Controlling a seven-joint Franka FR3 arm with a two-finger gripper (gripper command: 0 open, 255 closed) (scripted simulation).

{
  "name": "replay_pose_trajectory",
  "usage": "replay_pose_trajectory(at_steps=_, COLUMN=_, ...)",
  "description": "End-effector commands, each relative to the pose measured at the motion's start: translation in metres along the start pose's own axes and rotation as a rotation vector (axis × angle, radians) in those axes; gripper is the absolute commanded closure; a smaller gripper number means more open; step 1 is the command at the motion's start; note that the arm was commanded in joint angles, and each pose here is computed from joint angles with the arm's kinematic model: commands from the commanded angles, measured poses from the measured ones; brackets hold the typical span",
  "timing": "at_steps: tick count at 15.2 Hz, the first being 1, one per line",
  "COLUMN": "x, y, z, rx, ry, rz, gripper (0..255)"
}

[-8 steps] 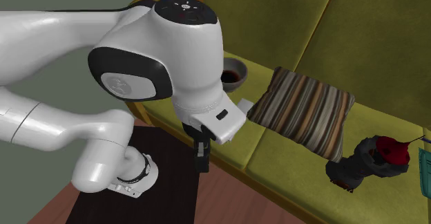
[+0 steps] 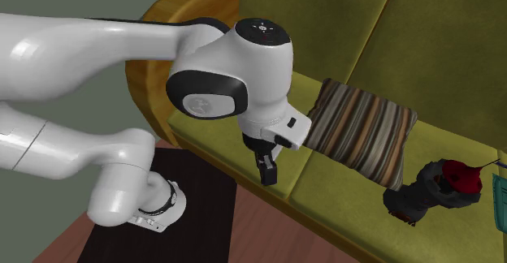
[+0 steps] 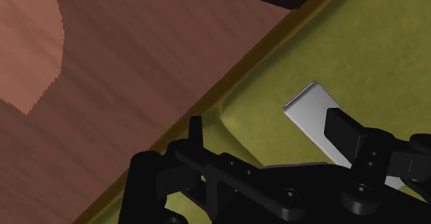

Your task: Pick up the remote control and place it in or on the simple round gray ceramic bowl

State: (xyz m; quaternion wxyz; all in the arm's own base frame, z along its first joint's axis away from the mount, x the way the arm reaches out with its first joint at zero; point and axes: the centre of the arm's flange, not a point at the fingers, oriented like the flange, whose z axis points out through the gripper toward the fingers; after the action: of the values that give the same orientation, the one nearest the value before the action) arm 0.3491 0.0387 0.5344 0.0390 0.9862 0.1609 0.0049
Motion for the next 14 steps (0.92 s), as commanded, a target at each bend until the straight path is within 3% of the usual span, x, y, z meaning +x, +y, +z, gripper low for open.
replay_pose_trajectory(at_steps=1, x=0.020, y=-0.013, z=0.012, rx=0.006, ry=0.003, rz=-0.079, gripper=0)
replay_pose_trajectory(at_steps=14, x=0.102, y=-0.132, z=0.094, rx=0.046, ry=0.013, rz=-0.581, gripper=0)
